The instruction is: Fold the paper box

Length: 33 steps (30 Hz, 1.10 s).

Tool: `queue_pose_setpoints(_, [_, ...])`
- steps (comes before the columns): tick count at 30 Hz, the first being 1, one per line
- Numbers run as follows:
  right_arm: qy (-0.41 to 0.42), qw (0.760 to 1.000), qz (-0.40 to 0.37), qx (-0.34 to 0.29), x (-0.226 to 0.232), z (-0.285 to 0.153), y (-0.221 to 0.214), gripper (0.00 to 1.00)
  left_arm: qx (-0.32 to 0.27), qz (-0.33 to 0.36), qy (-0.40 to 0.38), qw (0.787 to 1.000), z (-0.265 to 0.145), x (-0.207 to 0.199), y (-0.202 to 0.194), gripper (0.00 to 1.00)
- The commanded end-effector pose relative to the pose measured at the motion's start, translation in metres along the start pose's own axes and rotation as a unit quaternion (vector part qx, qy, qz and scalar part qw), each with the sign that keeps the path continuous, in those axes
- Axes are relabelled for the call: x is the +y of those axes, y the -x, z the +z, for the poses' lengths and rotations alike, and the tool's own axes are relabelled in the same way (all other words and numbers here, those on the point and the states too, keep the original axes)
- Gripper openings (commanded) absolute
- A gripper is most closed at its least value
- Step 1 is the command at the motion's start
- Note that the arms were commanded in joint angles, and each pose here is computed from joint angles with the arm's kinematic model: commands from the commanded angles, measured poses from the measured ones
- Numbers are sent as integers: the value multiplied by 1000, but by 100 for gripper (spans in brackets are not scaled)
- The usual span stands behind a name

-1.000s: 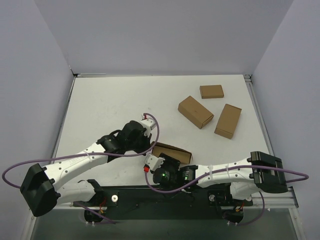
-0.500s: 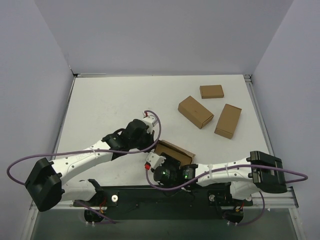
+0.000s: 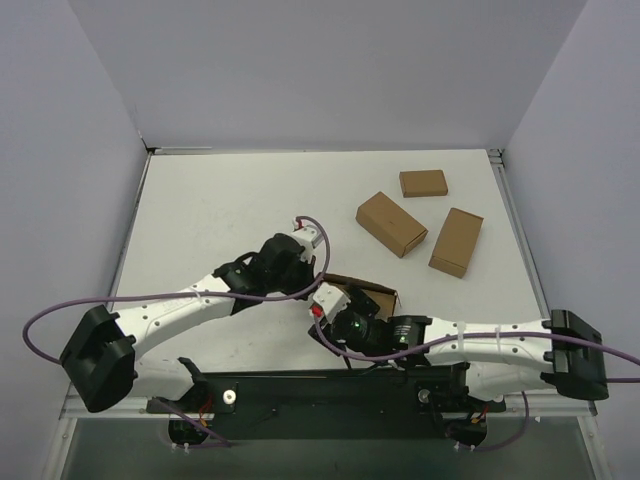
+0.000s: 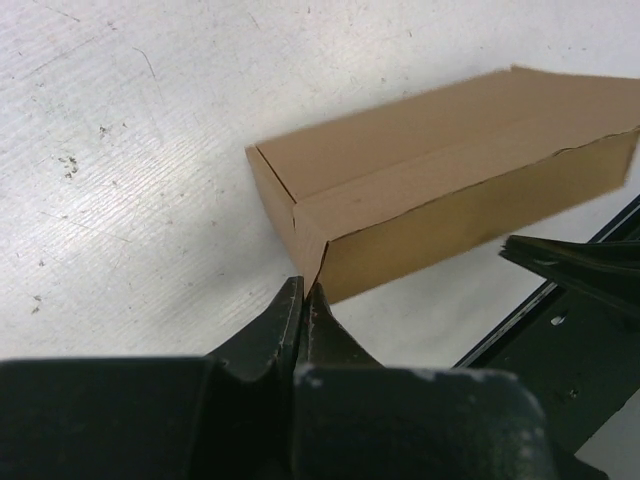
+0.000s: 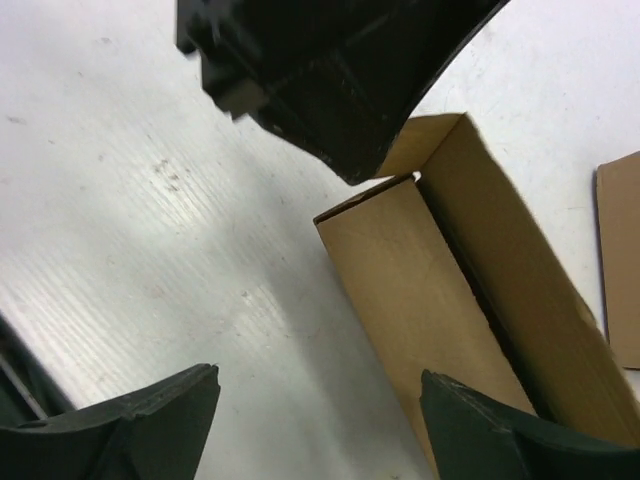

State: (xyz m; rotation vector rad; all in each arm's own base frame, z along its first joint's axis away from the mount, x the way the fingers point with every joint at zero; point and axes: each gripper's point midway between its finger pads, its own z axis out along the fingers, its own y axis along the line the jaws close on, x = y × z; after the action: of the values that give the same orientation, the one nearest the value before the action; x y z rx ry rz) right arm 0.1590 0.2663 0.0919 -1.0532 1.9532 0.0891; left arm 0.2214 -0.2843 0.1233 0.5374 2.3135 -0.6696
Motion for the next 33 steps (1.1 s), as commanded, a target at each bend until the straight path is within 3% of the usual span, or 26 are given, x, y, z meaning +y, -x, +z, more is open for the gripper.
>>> queue_pose_setpoints(1, [14, 998, 19, -50, -13, -31, 40, 89, 6, 18, -9, 1000, -2, -10, 15, 0])
queue_pose_setpoints(5, [3, 998, 19, -57, -36, -45, 45, 100, 26, 32, -9, 999, 0, -10, 12, 0])
queue_pose_setpoints(11, [-6, 999, -2, -41, -56, -45, 47, 100, 44, 49, -8, 998, -2, -9, 13, 0])
queue_pose_setpoints(17, [44, 999, -3, 0, -37, -34, 39, 100, 66, 58, -15, 996, -4, -6, 9, 0])
queue_pose_setpoints(21, [25, 999, -22, 31, -38, -21, 19, 100, 73, 68, -19, 995, -3, -7, 8, 0])
queue_pose_setpoints(33, [12, 999, -46, 19, -55, -20, 25, 100, 82, 97, -20, 992, -4, -7, 13, 0])
